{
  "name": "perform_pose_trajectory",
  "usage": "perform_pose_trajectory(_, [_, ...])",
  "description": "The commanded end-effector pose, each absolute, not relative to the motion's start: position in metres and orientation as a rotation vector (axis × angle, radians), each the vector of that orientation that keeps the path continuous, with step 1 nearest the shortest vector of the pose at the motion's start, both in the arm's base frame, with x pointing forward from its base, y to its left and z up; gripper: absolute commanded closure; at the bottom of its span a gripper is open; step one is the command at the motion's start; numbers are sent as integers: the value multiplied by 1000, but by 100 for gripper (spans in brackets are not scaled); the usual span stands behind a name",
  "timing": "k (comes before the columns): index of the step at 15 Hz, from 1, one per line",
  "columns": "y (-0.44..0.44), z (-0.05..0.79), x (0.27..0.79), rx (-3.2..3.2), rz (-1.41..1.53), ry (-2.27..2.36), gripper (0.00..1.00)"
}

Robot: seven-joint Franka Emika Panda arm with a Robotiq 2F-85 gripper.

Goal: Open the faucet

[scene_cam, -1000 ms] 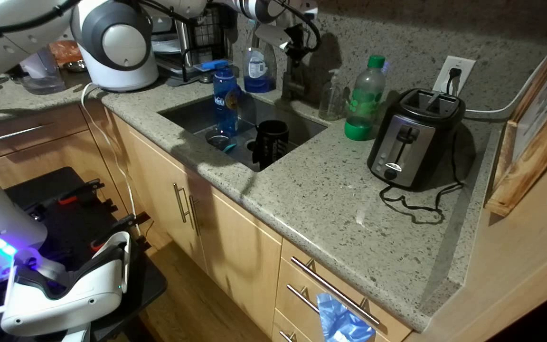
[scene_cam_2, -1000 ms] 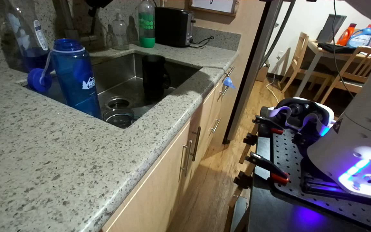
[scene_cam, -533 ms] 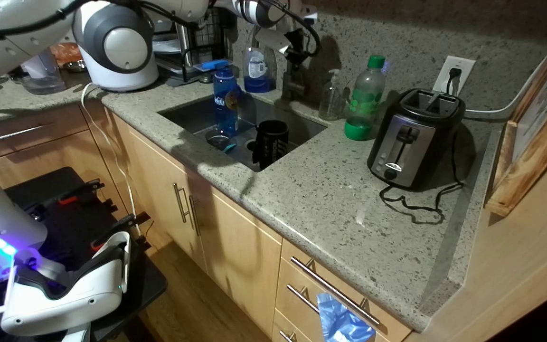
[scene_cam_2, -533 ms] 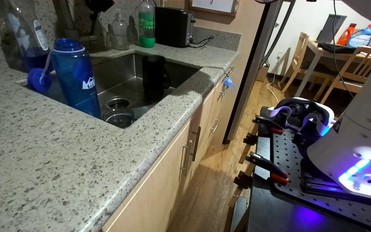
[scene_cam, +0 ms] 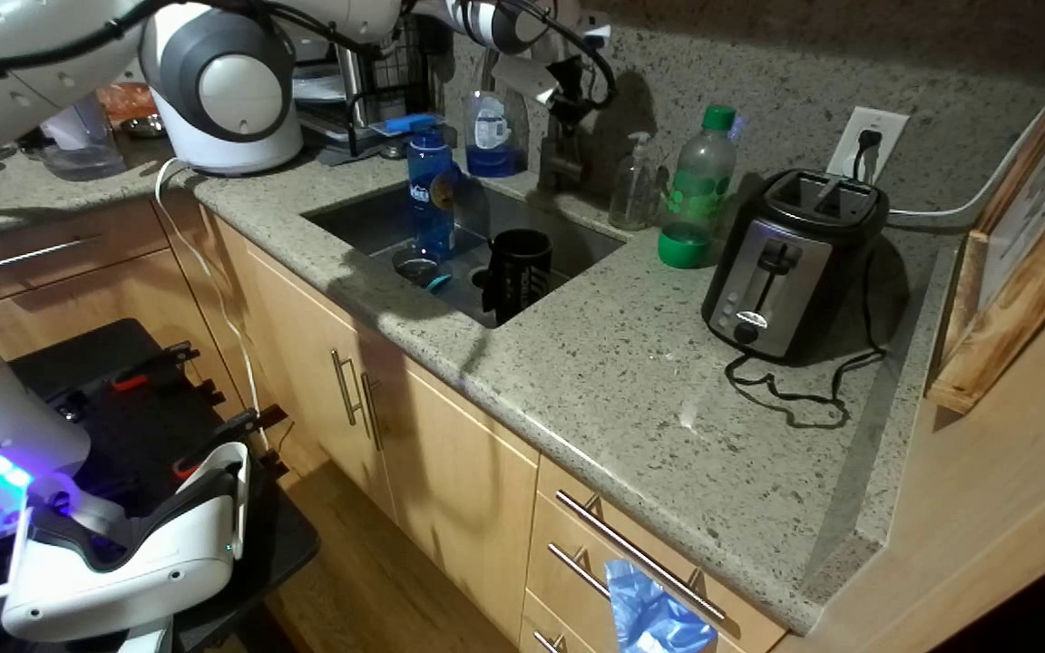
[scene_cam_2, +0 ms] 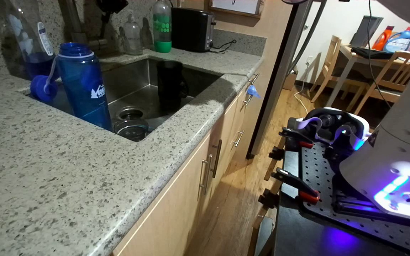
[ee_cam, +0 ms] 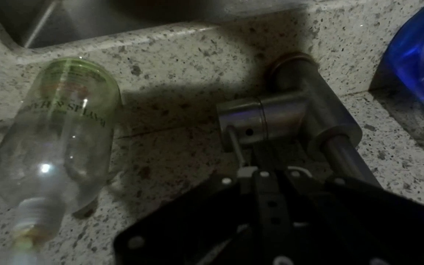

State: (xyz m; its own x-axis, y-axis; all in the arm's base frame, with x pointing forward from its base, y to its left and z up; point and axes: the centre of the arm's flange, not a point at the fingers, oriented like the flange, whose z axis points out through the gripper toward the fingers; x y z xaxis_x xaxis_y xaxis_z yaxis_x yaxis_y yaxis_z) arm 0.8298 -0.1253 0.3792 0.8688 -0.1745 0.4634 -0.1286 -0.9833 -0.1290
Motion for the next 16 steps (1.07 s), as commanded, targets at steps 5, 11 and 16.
perform_pose_trajectory(5, [-142,383,858,-2957,-775,252,99])
perform_pose_trajectory(11, [-154,378,859,-2962,-773,273,99])
perform_pose_trajectory(16, [-166,373,858,-2970,-765,299,99])
